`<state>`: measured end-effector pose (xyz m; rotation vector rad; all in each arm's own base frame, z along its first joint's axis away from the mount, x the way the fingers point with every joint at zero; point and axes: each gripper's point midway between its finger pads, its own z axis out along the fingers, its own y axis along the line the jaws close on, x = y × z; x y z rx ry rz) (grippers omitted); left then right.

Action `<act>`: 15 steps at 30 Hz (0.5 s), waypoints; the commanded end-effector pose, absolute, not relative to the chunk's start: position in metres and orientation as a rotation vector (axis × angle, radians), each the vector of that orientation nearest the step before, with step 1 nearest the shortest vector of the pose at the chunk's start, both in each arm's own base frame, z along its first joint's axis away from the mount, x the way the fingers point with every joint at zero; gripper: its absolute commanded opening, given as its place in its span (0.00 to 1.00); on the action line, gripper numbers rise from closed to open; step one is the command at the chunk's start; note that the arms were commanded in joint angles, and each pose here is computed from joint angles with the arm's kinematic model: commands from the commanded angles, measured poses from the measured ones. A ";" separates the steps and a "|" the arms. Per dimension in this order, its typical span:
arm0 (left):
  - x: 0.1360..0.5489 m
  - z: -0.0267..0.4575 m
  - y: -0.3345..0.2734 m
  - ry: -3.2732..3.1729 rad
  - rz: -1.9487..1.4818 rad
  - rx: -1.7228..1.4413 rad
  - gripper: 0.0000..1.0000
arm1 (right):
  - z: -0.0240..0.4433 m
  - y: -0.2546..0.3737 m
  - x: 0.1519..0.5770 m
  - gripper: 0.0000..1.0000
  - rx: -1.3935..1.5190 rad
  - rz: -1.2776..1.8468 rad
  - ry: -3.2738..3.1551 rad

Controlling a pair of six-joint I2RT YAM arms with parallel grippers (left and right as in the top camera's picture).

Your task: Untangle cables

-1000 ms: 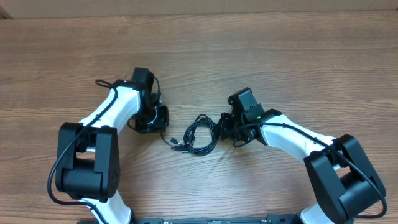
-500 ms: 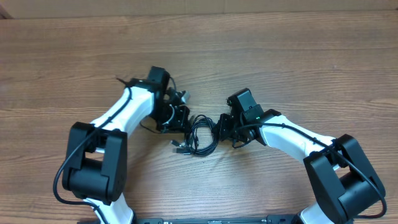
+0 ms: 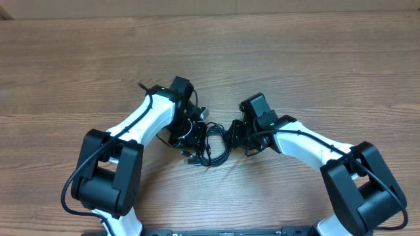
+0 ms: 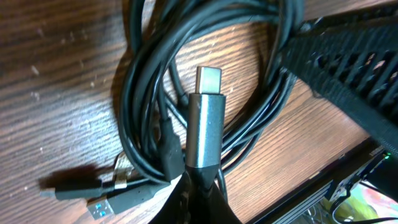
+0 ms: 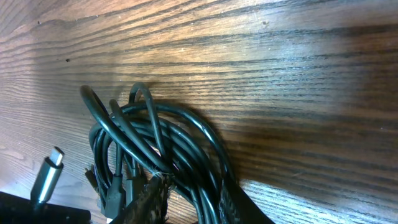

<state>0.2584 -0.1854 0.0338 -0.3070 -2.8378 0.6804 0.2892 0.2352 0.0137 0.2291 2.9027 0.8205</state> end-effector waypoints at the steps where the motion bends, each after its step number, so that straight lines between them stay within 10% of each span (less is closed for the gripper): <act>1: 0.258 0.037 -0.187 -2.844 0.665 -0.375 0.07 | 0.012 0.237 0.289 0.27 0.224 0.822 2.901; 4: 0.253 0.038 -0.190 -2.827 0.662 -0.406 0.08 | 0.013 0.237 0.290 0.42 0.222 0.823 2.898; 15: 0.233 0.039 -0.197 -2.768 0.625 -0.447 0.11 | 0.012 0.237 0.290 0.42 0.223 0.822 2.898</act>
